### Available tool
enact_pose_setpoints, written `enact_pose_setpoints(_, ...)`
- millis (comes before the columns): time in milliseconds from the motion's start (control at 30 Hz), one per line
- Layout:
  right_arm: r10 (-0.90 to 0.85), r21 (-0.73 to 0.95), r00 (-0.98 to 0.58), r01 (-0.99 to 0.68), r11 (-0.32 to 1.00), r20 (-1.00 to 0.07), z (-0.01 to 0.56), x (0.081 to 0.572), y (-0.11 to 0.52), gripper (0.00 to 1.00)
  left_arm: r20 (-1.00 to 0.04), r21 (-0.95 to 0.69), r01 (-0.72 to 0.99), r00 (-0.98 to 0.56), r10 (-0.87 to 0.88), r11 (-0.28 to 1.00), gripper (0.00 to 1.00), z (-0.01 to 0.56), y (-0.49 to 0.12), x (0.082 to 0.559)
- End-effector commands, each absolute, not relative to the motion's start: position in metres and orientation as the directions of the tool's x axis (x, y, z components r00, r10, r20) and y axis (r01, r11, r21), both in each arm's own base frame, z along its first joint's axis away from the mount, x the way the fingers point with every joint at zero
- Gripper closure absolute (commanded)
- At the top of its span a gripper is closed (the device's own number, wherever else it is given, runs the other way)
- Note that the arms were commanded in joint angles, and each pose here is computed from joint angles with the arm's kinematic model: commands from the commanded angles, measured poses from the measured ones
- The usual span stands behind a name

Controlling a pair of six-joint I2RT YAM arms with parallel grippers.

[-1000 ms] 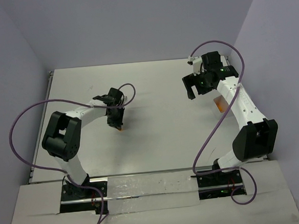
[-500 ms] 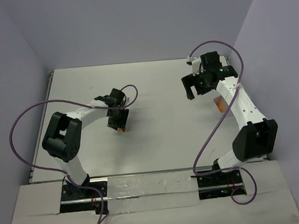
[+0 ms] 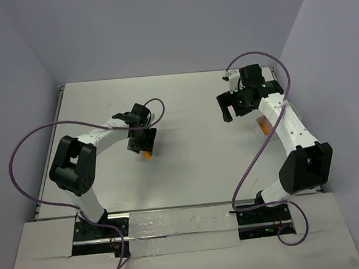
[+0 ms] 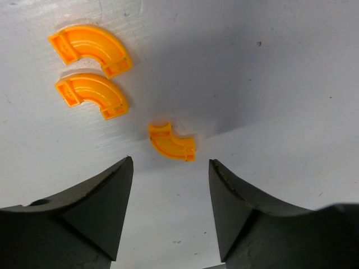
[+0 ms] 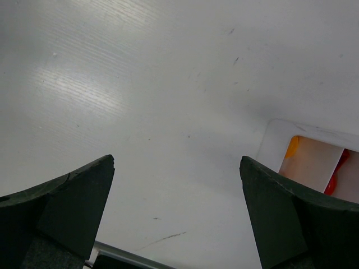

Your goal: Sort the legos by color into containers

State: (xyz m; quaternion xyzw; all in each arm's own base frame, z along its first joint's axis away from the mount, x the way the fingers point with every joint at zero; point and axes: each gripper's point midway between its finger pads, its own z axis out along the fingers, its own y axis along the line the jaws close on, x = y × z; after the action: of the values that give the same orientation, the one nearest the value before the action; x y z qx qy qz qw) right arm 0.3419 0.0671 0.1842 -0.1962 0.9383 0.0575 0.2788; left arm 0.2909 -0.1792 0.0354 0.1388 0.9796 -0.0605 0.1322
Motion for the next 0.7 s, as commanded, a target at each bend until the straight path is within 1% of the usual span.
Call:
enact_pose_setpoints(0, -0.335, -0.005, -0.747, -0.407, 0.913, -0.575, 0.191, 0.346, 0.072, 0.0, -0.301, -0.082, 0.295, -0.918, 0.259, 0.952, 0.32, 0.042, -0.187, 0.302)
enact_pose_setpoints(67, -0.335, -0.005, -0.746, -0.406, 0.914, -0.575, 0.191, 0.346, 0.072, 0.0, -0.291, -0.077, 0.295, -0.92, 0.262, 0.952, 0.28, 0.037, -0.186, 0.301)
enact_pose_setpoints(167, -0.335, -0.004, -0.746, -0.407, 0.913, -0.575, 0.191, 0.347, 0.072, 0.0, -0.282, -0.072, 0.294, -0.923, 0.263, 0.953, 0.27, 0.033, -0.185, 0.3)
enact_pose_setpoints(367, -0.334, 0.0, -0.746, -0.409, 0.913, -0.576, 0.19, 0.348, 0.073, 0.0, -0.26, -0.067, 0.298, -0.927, 0.272, 0.952, 0.33, 0.023, -0.187, 0.298)
enact_pose_setpoints(567, -0.332, 0.004, -0.748, -0.408, 0.913, -0.574, 0.188, 0.347, 0.074, 0.0, -0.267, -0.012, 0.331, -0.91, 0.316, 0.944, 0.41, 0.017, -0.192, 0.296)
enact_pose_setpoints(667, -0.33, 0.01, -0.749, -0.41, 0.912, -0.575, 0.187, 0.347, 0.075, 0.0, -0.28, 0.01, 0.358, -0.895, 0.347, 0.934, 0.43, 0.016, -0.198, 0.295)
